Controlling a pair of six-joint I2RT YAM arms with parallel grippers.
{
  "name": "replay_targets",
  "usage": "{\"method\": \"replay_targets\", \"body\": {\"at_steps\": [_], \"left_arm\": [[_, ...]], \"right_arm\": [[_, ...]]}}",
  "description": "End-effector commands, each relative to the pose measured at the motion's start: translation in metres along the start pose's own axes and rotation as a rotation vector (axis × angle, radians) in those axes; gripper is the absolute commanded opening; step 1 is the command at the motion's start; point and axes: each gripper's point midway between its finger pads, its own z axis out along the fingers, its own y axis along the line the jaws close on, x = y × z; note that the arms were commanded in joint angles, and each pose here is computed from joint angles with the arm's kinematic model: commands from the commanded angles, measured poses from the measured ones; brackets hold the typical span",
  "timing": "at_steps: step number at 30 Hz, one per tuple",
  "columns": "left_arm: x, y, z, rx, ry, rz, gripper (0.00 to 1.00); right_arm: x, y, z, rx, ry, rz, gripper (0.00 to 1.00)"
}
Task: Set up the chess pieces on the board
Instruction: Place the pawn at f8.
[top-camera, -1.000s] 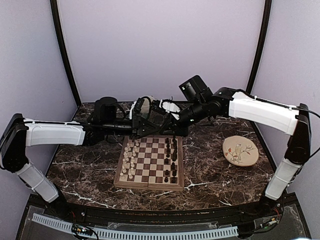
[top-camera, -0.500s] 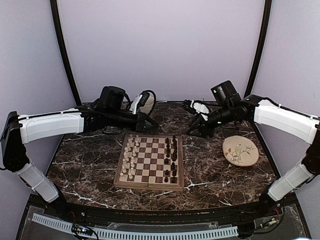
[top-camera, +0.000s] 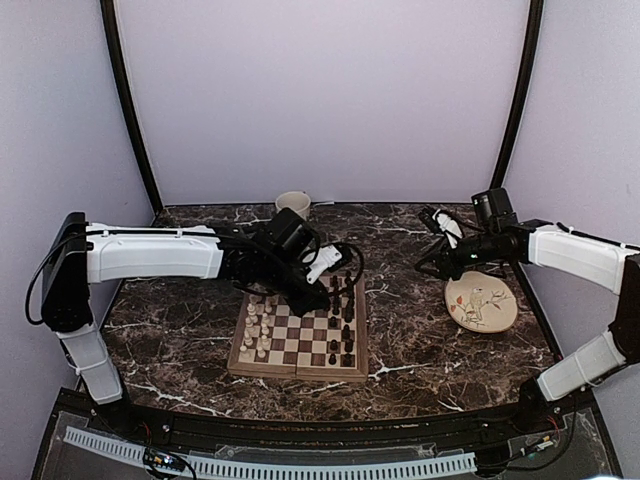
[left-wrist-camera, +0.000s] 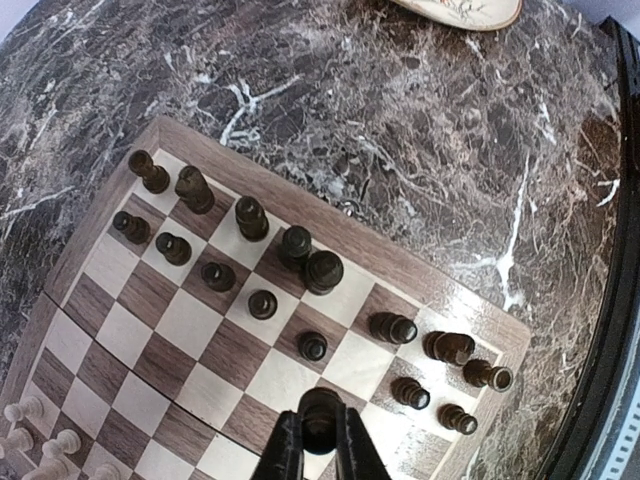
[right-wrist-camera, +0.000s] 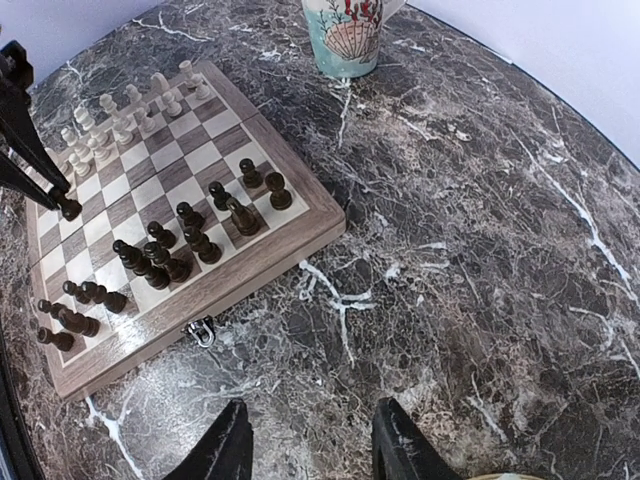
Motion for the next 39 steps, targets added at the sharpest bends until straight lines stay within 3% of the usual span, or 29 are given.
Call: {"method": "replay_targets", "body": {"at_steps": [1, 21, 39], "left_arm": [[0.001, -0.005, 0.001, -0.033, 0.052, 0.130, 0.06], [0.019, -0.037, 0.032, 0.084, 0.152, 0.228, 0.06], [0.026, -0.037, 0.048, 0.082, 0.199, 0.232, 0.06]], "right_arm": [[-0.018, 0.001, -0.007, 0.001, -0.083, -0.033, 0.41], [-0.015, 0.001, -0.003, -0.012, -0.073, -0.036, 0.41], [-0.013, 0.001, -0.003, -0.011, -0.067, -0.040, 0.41]]}}
